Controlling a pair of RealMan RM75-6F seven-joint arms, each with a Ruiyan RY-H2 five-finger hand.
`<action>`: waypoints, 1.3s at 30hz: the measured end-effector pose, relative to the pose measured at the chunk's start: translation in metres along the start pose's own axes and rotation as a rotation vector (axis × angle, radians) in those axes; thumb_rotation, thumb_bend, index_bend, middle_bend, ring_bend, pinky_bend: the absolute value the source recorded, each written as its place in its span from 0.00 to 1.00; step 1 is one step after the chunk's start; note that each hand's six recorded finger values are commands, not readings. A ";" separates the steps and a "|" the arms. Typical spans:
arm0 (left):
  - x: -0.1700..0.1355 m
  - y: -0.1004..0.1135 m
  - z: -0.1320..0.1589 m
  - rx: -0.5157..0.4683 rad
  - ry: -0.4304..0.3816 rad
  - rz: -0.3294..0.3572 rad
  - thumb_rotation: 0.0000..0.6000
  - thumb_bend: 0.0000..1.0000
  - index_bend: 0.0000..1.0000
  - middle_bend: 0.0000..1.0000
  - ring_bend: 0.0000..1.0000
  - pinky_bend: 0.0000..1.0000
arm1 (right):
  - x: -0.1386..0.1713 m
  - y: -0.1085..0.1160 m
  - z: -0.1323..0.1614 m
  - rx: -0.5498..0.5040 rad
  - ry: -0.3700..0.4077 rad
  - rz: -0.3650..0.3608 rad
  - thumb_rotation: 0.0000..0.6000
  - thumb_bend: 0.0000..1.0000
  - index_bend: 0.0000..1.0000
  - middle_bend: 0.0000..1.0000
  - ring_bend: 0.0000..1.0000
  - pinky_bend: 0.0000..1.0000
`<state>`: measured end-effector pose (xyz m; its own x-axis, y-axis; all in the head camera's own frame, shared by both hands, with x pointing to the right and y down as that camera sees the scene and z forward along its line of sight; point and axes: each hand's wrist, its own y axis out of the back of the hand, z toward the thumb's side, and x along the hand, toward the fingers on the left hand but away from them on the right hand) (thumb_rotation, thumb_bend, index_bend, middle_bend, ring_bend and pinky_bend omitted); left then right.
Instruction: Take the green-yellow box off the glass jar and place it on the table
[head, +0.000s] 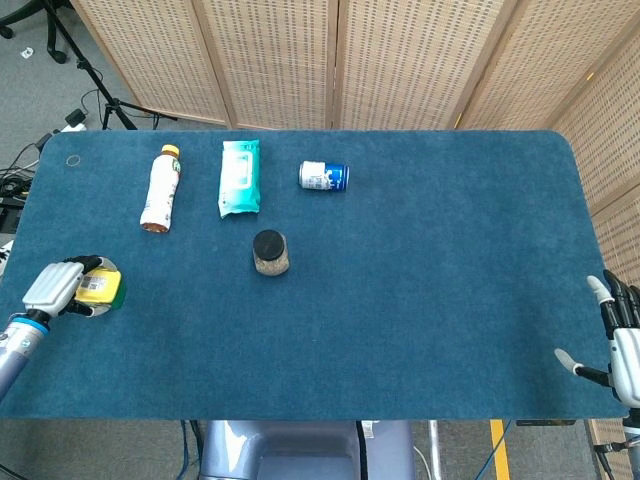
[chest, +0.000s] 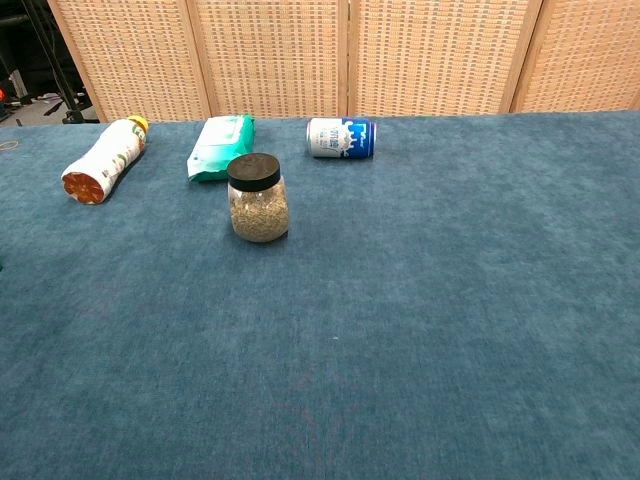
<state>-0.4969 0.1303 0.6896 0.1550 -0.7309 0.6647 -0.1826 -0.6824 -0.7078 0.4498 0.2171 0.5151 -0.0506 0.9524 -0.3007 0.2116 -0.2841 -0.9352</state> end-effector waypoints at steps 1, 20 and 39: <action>-0.001 0.001 0.000 -0.010 -0.002 0.005 1.00 0.20 0.61 0.44 0.37 0.40 | 0.000 0.000 0.000 0.000 0.000 0.001 1.00 0.00 0.00 0.00 0.00 0.00; -0.006 0.018 0.051 -0.679 -0.224 0.268 1.00 0.21 0.65 0.47 0.40 0.45 | 0.001 -0.003 0.006 -0.004 0.023 0.013 1.00 0.00 0.00 0.00 0.00 0.00; 0.017 -0.070 0.065 -0.727 -0.168 0.180 1.00 0.13 0.07 0.00 0.00 0.13 | 0.001 0.004 0.000 -0.021 0.014 -0.002 1.00 0.00 0.00 0.00 0.00 0.00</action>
<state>-0.4178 0.1653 0.7349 0.1978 -0.8616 0.4676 -0.8024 -0.4163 -0.4277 0.4501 0.2174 0.5111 -0.0371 0.9545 -0.2960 0.2321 -0.2798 -0.9316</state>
